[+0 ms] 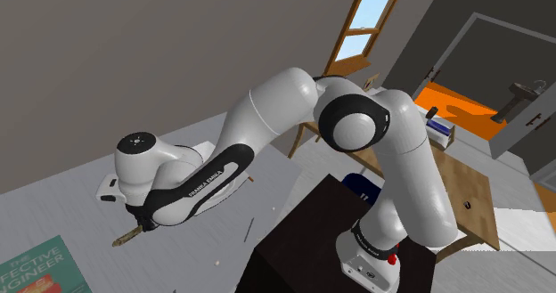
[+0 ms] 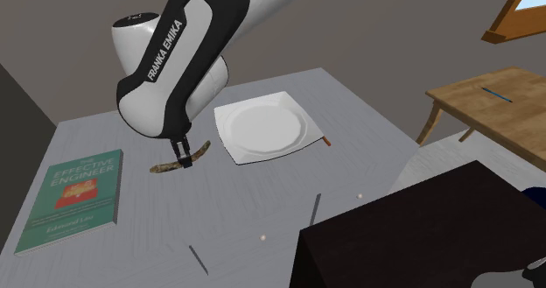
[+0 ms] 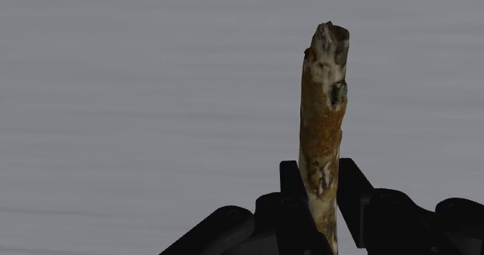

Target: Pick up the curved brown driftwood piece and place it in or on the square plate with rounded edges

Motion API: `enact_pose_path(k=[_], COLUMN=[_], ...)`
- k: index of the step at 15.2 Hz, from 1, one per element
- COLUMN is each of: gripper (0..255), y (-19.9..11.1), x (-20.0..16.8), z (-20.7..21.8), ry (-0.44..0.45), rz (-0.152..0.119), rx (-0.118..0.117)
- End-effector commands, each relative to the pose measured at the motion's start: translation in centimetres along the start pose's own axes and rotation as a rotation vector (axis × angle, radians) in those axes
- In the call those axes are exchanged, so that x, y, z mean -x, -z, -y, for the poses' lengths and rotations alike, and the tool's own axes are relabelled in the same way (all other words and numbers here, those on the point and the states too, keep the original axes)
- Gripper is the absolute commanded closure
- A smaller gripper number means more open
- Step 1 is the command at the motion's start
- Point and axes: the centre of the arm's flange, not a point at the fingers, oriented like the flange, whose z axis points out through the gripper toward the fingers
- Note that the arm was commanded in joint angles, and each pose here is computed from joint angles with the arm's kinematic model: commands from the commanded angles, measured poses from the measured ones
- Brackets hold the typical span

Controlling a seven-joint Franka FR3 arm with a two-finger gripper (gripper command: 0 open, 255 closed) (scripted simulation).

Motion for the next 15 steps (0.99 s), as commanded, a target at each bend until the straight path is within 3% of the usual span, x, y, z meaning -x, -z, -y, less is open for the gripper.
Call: enact_pose_path(k=[1, 7, 15], gripper=[255, 255, 255], y=[0.0, 0.0, 4.2], x=[0.0, 0.0, -0.1], z=[0.0, 0.0, -0.2], ry=[0.0, 0.0, 0.0], rz=[0.0, 0.0, 0.0], rx=[0.0, 0.0, 0.0])
